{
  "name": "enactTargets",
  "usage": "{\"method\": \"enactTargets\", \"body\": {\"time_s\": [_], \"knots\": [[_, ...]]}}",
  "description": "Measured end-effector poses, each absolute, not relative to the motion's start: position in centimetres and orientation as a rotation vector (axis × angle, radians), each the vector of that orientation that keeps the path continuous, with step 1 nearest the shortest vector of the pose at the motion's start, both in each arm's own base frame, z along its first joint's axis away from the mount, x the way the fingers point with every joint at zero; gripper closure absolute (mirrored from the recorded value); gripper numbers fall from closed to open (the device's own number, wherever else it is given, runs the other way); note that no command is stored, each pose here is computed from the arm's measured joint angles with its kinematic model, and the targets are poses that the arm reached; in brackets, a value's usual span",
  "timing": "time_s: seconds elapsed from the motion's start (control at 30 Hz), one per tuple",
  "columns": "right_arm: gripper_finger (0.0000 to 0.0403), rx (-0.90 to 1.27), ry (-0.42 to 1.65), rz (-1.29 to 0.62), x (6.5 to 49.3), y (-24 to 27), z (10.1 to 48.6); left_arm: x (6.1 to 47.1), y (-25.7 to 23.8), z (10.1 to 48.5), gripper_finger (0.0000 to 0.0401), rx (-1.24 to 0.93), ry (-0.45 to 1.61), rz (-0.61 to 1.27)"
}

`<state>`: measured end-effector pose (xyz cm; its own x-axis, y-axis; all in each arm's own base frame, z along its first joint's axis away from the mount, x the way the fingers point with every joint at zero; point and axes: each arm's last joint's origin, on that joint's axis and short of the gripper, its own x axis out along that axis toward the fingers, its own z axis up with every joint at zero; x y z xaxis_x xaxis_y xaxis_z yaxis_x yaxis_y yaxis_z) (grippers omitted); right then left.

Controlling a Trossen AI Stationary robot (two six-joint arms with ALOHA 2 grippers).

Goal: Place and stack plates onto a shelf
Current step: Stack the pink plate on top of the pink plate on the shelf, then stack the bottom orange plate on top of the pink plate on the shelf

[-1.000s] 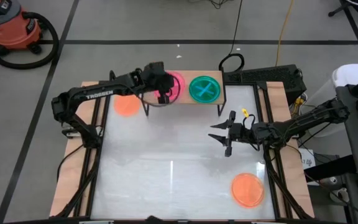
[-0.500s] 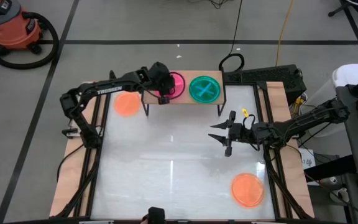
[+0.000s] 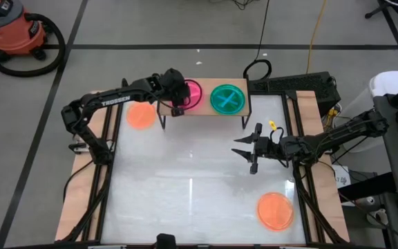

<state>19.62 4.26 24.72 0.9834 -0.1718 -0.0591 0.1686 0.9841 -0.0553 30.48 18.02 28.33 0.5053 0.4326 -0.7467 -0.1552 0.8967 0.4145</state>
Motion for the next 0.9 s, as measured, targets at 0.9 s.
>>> {"method": "enactTargets", "body": {"time_s": [0.9], "knots": [[0.0250, 0.027, 0.168, -0.176, 19.5, 4.2, 23.5, 18.0, 9.6, 32.0, 0.0279, 0.175, 0.095, 0.315]]}}
